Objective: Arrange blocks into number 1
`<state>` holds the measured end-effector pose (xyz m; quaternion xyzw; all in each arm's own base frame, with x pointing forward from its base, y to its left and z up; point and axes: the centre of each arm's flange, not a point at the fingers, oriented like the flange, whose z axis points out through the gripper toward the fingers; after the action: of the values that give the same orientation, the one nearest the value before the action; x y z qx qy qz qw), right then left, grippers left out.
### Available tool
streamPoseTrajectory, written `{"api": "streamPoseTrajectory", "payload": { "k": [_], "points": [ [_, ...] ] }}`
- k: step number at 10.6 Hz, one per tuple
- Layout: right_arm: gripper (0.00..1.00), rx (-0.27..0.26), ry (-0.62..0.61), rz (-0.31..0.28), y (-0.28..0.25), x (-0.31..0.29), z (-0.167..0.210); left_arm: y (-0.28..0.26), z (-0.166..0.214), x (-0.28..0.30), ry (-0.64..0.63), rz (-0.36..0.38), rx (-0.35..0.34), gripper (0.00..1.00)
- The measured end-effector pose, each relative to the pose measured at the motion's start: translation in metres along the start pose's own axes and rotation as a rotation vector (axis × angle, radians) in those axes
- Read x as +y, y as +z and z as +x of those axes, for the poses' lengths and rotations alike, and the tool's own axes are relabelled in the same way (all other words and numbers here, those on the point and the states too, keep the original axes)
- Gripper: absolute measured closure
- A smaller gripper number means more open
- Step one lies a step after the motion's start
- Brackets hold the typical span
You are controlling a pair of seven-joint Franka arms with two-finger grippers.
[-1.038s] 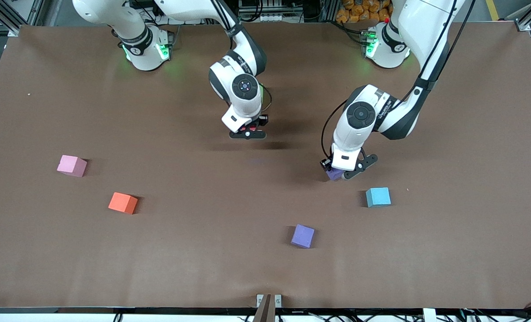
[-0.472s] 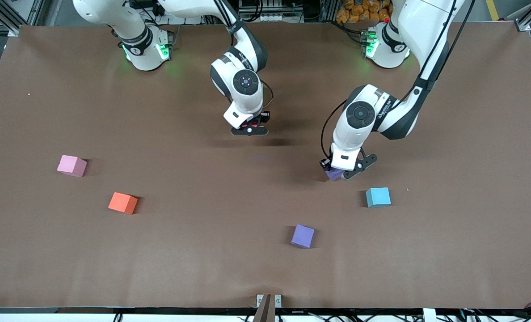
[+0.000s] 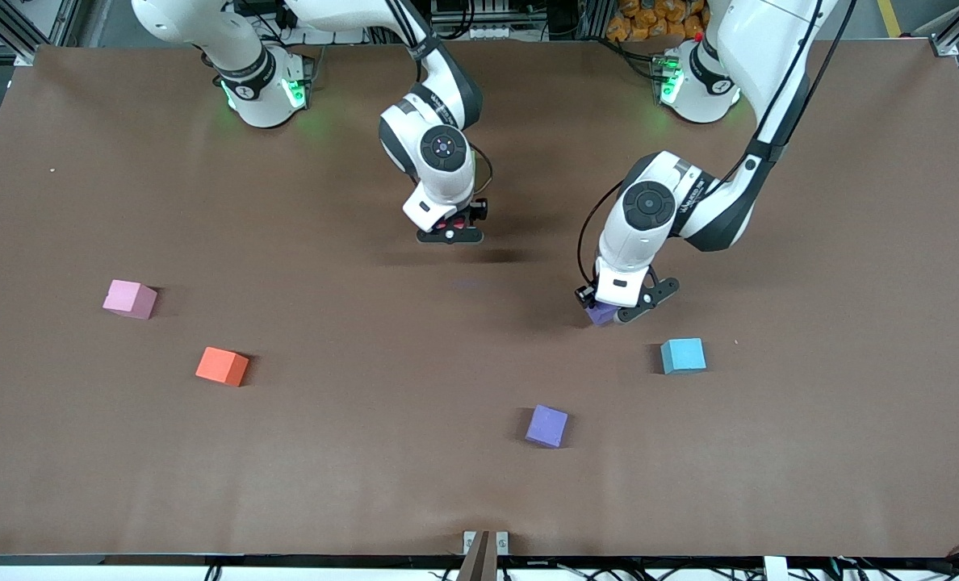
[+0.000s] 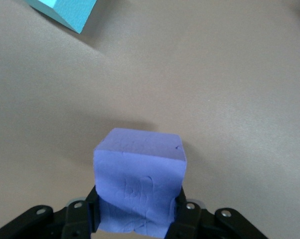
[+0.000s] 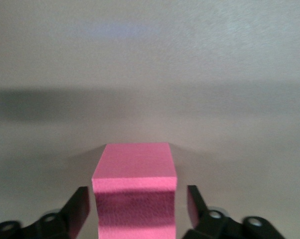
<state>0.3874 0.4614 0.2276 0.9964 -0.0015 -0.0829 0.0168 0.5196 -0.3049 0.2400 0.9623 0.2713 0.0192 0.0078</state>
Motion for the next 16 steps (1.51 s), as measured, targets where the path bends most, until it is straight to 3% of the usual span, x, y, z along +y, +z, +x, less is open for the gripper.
{"api": "streamPoseTrajectory", "payload": {
  "k": [4, 7, 11, 13, 16],
  "points": [
    [0.00, 0.002, 0.056, 0.028, -0.123, 0.111, 0.069, -0.030, -0.037, 0.050, 0.172, -0.047, 0.024, 0.44],
    [0.00, 0.061, 0.107, 0.030, -0.164, 0.240, 0.136, -0.052, -0.083, 0.125, 0.315, 0.013, -0.008, 0.44],
    [0.00, 0.102, 0.188, -0.003, -0.161, 0.407, 0.202, -0.003, -0.164, 0.181, 0.434, 0.044, -0.054, 0.44],
    [0.00, 0.126, 0.187, -0.045, -0.132, 0.441, 0.229, 0.015, -0.194, 0.186, 0.474, 0.060, -0.066, 0.44],
    [0.00, 0.094, 0.154, 0.004, -0.063, 0.472, 0.266, 0.020, -0.214, 0.188, 0.489, 0.067, -0.070, 0.44]
  ]
}}
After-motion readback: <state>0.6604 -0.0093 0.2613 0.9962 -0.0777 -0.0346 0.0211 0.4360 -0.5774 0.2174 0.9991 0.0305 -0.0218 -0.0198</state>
